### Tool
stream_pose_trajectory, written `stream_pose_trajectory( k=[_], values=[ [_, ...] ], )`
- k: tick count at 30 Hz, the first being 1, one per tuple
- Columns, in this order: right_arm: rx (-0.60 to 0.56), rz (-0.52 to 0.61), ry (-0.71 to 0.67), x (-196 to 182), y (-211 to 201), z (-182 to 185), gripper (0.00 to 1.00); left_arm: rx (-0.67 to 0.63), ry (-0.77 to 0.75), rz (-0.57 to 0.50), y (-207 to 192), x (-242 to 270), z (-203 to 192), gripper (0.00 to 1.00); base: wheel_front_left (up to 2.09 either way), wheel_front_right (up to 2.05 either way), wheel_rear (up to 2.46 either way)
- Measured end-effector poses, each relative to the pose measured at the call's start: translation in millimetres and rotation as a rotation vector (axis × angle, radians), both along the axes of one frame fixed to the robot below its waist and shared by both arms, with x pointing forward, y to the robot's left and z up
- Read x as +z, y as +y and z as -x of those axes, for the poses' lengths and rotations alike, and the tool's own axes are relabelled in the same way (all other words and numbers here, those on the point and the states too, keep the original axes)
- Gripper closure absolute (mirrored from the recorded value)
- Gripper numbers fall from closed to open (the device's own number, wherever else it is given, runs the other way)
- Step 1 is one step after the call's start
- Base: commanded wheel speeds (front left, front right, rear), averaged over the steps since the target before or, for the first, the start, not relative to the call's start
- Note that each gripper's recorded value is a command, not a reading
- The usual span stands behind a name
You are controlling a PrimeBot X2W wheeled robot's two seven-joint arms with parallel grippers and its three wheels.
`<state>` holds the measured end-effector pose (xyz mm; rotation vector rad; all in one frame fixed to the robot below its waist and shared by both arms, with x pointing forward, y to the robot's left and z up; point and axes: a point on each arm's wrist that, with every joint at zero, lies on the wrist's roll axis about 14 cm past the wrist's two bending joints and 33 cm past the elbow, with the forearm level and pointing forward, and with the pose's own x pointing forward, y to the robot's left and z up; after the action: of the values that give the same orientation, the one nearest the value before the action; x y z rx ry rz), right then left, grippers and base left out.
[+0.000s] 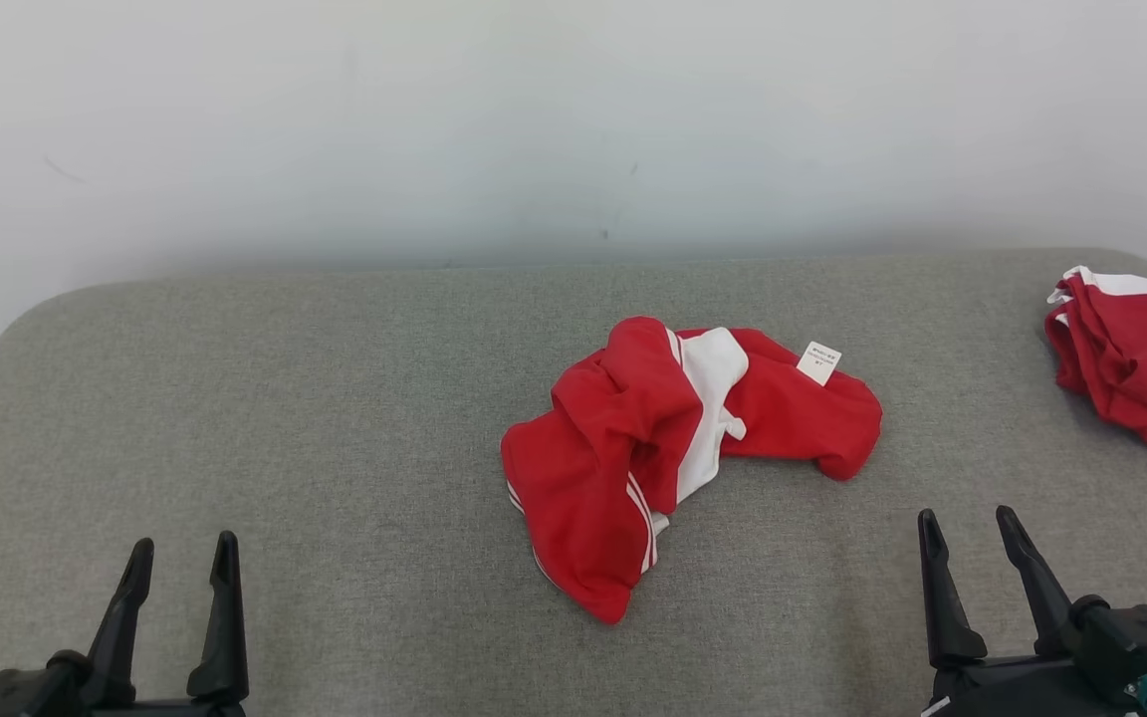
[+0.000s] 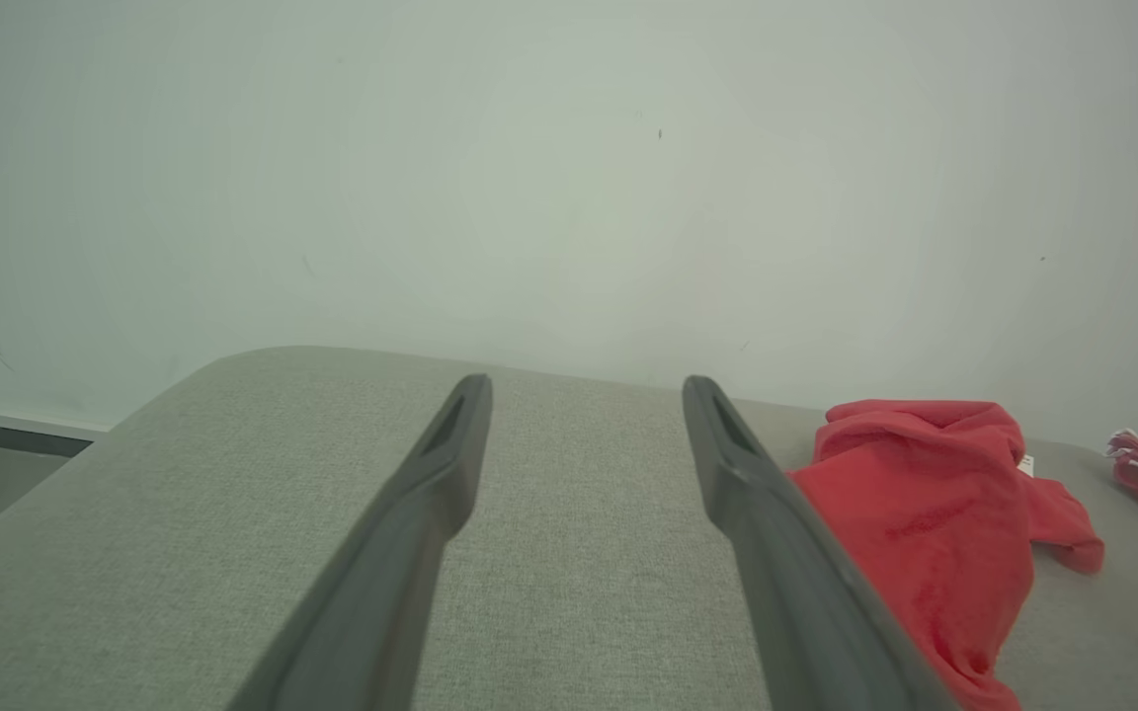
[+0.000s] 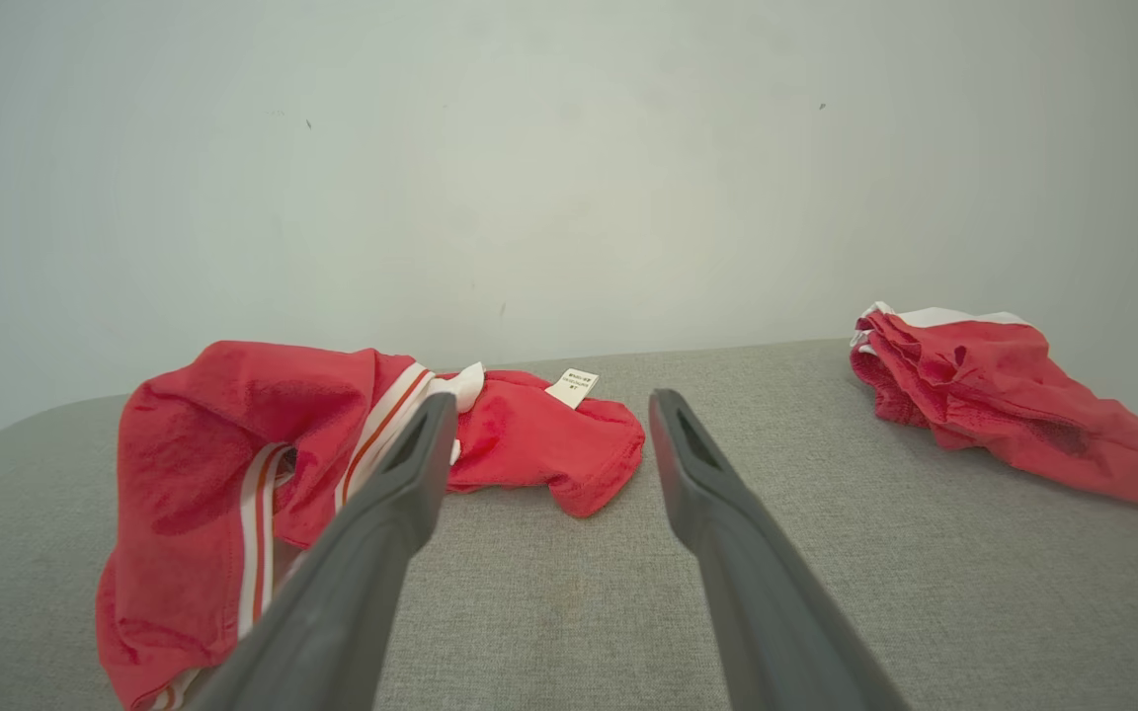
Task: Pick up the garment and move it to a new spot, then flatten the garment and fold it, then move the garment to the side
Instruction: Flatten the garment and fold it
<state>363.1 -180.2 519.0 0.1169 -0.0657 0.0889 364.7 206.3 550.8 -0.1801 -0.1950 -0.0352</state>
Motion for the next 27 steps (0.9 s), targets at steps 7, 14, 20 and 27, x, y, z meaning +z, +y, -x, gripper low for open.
stream_pose_trajectory(
  k=[7,14,20,27],
  values=[
    [-0.007,-0.005,0.003,0,-1,1,0.00,-0.002,0.017,0.004,-1,-6,-1,0.00,0.00,0.00,0.00],
    [-0.009,-0.008,0.008,0,-1,1,0.00,-0.006,0.025,0.002,0,-9,-2,0.00,0.00,0.00,0.00],
    [-0.008,-0.011,0.012,-2,0,2,0.00,-0.006,0.031,-0.001,-1,-11,-1,0.00,0.00,0.00,0.00],
    [-0.009,-0.013,0.020,-4,0,2,0.00,-0.010,0.035,-0.009,-2,-12,-2,0.00,0.00,0.00,0.00]
  ],
)
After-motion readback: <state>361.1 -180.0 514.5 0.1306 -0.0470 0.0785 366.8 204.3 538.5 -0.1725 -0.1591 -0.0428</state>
